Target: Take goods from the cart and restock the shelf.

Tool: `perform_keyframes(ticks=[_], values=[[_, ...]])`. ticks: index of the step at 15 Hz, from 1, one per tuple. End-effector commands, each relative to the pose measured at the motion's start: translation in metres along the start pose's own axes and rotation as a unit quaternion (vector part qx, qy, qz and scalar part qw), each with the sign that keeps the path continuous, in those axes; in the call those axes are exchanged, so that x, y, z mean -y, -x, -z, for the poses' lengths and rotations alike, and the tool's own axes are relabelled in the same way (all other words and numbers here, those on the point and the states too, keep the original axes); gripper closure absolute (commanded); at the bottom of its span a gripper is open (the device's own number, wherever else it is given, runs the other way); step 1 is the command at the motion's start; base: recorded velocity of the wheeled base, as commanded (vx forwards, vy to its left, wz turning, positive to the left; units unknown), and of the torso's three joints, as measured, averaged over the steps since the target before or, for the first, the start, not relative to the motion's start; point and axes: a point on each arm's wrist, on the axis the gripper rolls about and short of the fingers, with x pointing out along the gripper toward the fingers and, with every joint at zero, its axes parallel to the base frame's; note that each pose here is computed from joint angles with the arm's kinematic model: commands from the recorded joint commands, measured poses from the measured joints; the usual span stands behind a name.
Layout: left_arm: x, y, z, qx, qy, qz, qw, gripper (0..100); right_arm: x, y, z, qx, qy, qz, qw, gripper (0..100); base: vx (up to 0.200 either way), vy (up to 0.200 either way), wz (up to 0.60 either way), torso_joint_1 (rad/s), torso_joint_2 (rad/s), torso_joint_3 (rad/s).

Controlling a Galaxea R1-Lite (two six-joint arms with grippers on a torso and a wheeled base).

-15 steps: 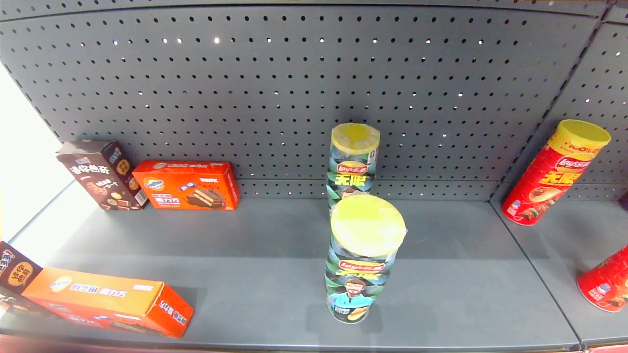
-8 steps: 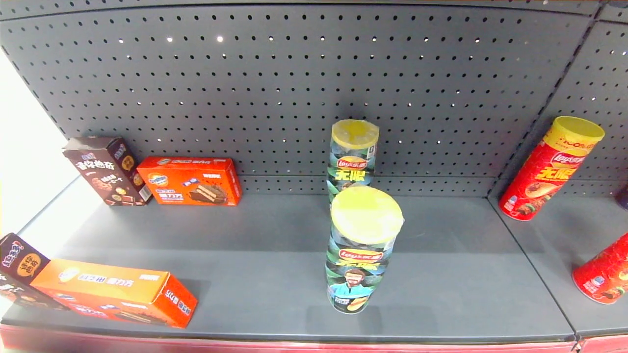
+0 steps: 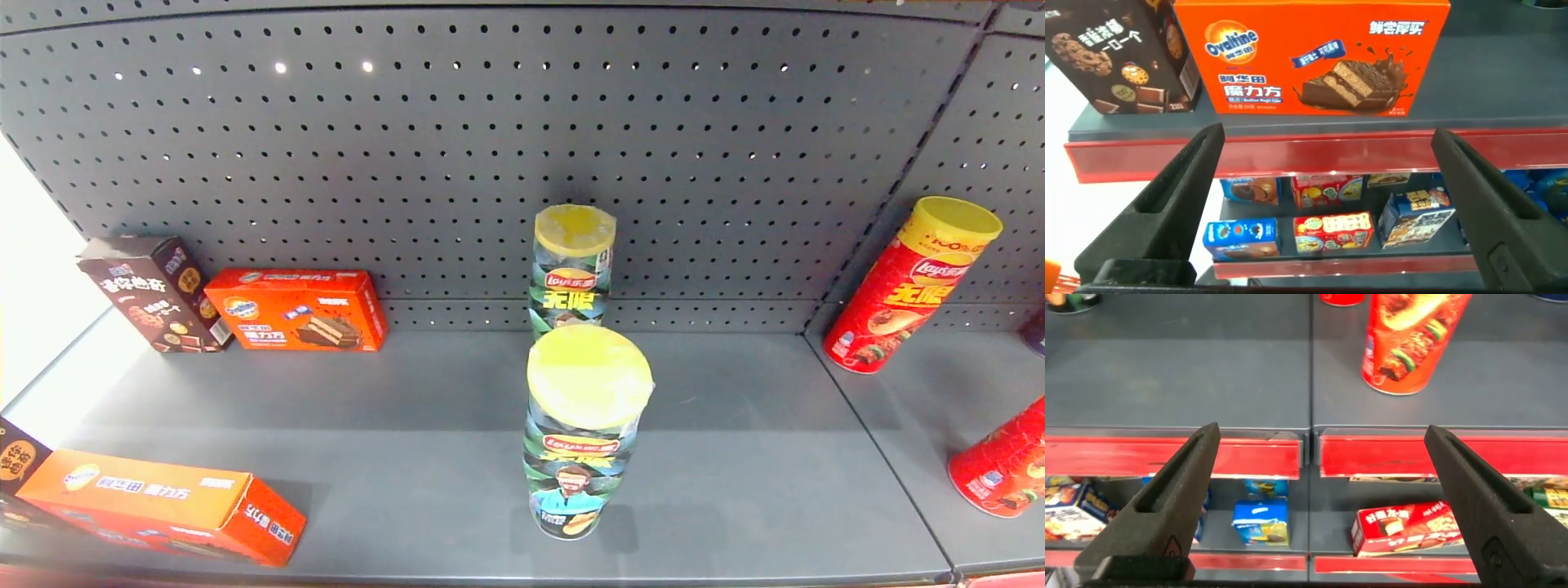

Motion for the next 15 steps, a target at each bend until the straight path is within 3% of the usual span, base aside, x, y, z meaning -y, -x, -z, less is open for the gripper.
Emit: perform_keyframes(ticks=[1,8,11,15], values=[[-0.0001,0.0000,0.0000,0.000,0.000,-0.001,1.0000,0,0.0000,-0.0001,0.0000,0.000,0.000,0.001,1.000,0,-0.200,0.000,0.00,-0.002,0.00,0.012],[0.0000,0.0000,0.0000,0.000,-0.001,0.000,1.0000,0,0.0000,-0.0001,0.0000,0.000,0.000,0.001,1.000,0,-0.029,0.000,0.00,0.001,0.00,0.000],[0.0000,0.0000,0.0000,0.000,-0.001,0.001,1.0000,0,0.0000,-0.0001,0.0000,0.000,0.000,0.001,1.000,0,-0.200,0.000,0.00,0.012,0.01,0.001],[0.0000,0.0000,0.0000,0.000,-0.001,0.001,1.0000,0,0.0000,-0.0001,0.0000,0.000,0.000,0.001,1.000,0,0.000,0.000,0.00,0.000,0.00,0.000]])
